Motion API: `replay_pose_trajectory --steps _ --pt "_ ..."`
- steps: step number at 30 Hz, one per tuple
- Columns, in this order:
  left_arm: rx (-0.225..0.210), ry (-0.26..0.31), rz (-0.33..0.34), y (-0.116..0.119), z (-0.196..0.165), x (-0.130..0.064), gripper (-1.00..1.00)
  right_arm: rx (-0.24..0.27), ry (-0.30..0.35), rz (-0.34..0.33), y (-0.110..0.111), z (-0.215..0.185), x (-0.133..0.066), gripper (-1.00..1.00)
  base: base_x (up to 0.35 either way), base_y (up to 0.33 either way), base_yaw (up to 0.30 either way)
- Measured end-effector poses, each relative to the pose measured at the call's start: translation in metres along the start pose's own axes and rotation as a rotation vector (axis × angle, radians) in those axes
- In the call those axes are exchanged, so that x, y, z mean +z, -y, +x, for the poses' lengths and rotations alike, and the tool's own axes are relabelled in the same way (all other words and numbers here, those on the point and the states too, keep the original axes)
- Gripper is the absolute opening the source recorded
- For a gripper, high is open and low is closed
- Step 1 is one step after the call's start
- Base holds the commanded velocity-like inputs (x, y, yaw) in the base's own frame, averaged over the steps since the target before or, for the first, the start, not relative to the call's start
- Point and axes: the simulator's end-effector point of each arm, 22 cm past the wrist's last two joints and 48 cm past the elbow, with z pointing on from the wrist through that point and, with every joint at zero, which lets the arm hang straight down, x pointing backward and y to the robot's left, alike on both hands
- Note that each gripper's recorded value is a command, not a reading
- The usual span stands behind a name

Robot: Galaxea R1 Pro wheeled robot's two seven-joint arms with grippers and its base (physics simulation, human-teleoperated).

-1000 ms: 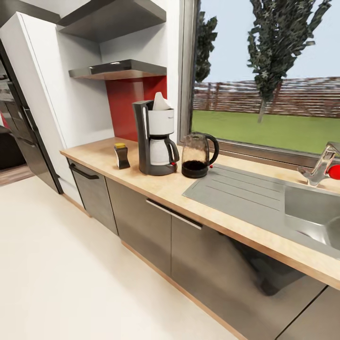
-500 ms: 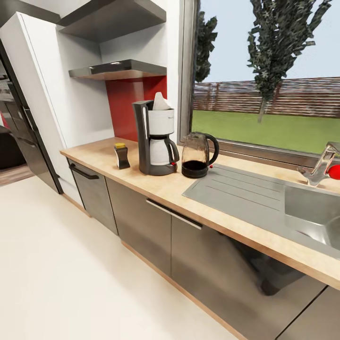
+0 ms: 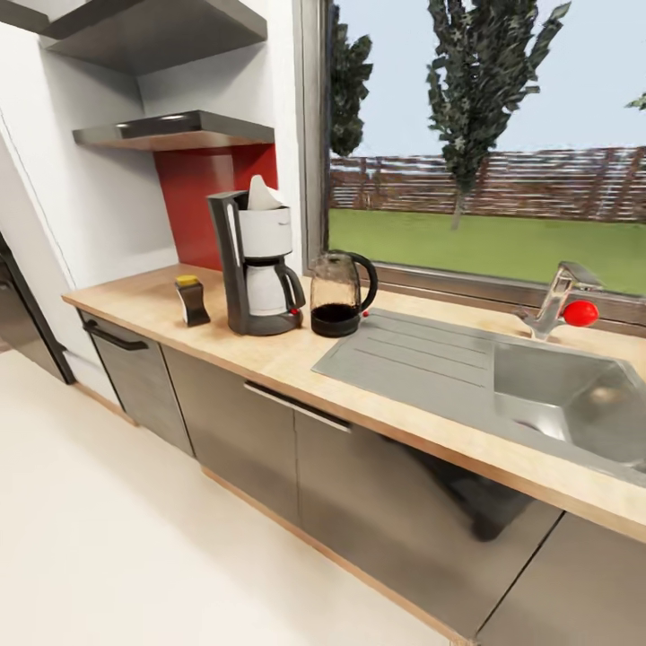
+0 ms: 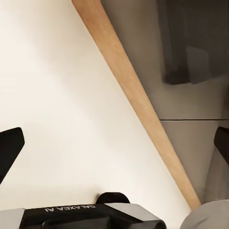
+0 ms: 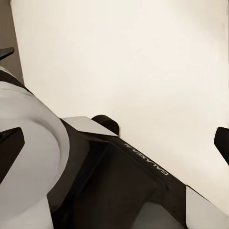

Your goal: Set up a coffee station on the kitchen countertop: keep the coffee maker on the countertop, move the bottle of coffee from the kitchen shelf to the counter next to the coffee maker, place a paper coffee filter on top of the coffee maker, put the saucer next to the coffee maker with the coffee cup on the saucer, and place the electric kettle next to the coffee maker.

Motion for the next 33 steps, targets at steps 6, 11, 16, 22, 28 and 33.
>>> replay_pose_trajectory --steps 6,11,16,22,28,33 --pt "0.001 -0.001 0.001 0.0001 0.0001 0.0002 1.0 0.002 -0.002 0.002 0.0005 0.0011 -0.0004 1.0 -0.126 -0.116 -0.169" --pt "0.002 -0.001 0.001 0.0002 0.0003 0.0002 1.0 0.002 -0.002 0.002 0.0005 0.0012 -0.0002 1.0 -0.211 -0.193 -0.044" --pt "0.003 -0.002 0.002 0.0008 0.0007 0.0006 1.0 0.003 -0.002 0.002 0.0005 0.0015 -0.0004 1.0 -0.135 -0.113 -0.192" --pt "0.003 -0.003 0.003 0.0011 0.0009 0.0007 1.0 0.003 -0.002 0.002 0.0002 0.0016 -0.0002 1.0 -0.023 -0.019 -0.268" --pt "0.003 -0.003 0.003 0.0012 0.001 0.0007 1.0 0.003 -0.002 0.002 0.0002 0.0015 0.0 1.0 -0.003 -0.003 -0.282" --pt "0.003 -0.003 0.003 0.0012 0.0009 0.0008 1.0 0.004 -0.003 0.003 0.0003 0.0023 -0.0002 1.0 -0.009 -0.076 -0.27"
